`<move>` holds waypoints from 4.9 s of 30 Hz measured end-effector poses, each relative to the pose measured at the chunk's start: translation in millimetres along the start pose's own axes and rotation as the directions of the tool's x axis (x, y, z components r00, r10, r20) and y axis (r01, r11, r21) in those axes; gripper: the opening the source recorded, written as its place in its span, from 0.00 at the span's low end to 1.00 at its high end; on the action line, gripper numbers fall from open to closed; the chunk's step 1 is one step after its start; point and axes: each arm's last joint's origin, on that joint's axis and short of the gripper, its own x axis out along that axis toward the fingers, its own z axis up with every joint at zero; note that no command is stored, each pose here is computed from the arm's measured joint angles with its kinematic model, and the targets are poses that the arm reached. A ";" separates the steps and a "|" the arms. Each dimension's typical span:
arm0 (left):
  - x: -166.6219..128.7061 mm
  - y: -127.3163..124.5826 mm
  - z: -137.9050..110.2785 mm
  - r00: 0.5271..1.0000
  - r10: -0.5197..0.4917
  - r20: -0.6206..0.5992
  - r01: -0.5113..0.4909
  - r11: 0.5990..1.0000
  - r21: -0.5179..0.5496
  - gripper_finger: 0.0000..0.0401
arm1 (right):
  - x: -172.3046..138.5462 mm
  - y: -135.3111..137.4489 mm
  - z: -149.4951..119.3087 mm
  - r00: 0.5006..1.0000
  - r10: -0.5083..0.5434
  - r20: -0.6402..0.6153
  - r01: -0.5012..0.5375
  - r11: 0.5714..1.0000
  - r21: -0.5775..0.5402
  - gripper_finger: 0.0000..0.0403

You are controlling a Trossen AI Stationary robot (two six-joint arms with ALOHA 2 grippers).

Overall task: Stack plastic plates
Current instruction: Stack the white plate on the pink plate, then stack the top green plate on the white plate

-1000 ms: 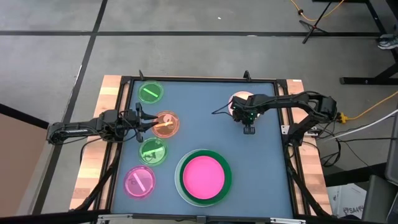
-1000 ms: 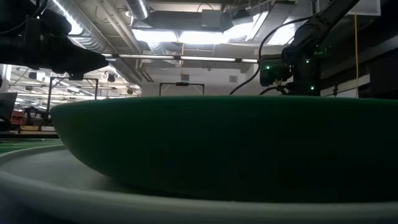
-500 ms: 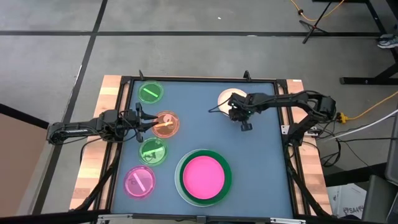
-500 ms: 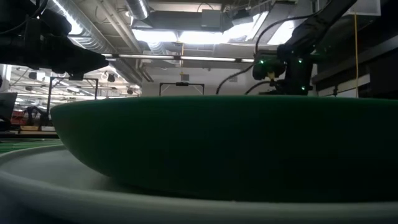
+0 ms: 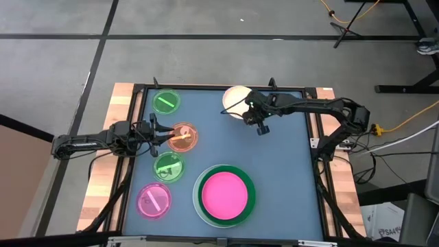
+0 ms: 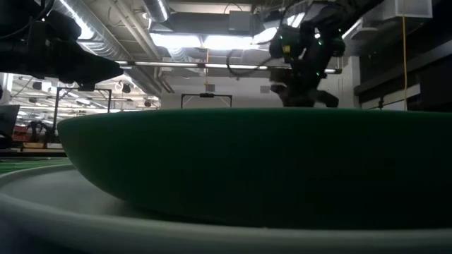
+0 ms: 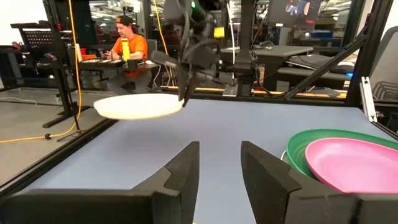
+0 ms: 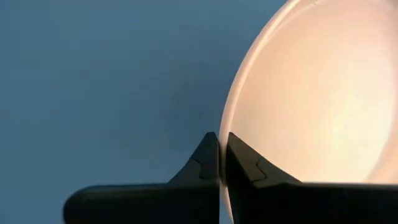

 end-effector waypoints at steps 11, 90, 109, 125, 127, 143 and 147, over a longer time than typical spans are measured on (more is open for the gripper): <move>0.0 0.0 0.0 1.000 0.000 0.000 0.000 1.000 0.000 0.28 | -32.2 1.9 53.2 0.977 0.030 0.213 0.003 0.988 -0.154 0.00; 0.0 0.0 0.0 1.000 0.000 -0.001 0.000 1.000 0.000 0.28 | -0.6 230.5 136.8 0.832 0.538 0.138 -0.173 0.486 -0.856 0.00; 0.0 0.0 -0.1 1.000 0.000 -0.001 0.000 1.000 0.000 0.28 | -0.4 230.2 136.8 0.839 0.527 0.136 -0.170 0.492 -0.854 0.16; 0.0 0.0 -0.1 1.000 0.000 0.000 0.000 1.000 0.000 0.28 | -0.6 229.3 136.4 0.855 0.502 0.133 -0.160 0.498 -0.852 0.15; 0.0 0.2 0.0 1.000 0.008 0.001 -0.008 1.000 0.000 0.28 | -3.1 228.2 136.5 0.855 0.500 0.138 -0.155 0.500 -0.852 0.15; 3.0 4.0 11.4 0.982 0.155 0.108 -0.137 0.978 -0.155 0.28 | -75.2 189.7 116.5 0.955 0.238 0.176 -0.013 0.629 -0.777 0.15; 7.3 4.3 12.7 0.978 0.176 0.113 -0.157 0.974 -0.161 0.28 | -89.3 171.8 103.1 0.956 0.245 0.159 -0.053 0.682 -0.730 0.15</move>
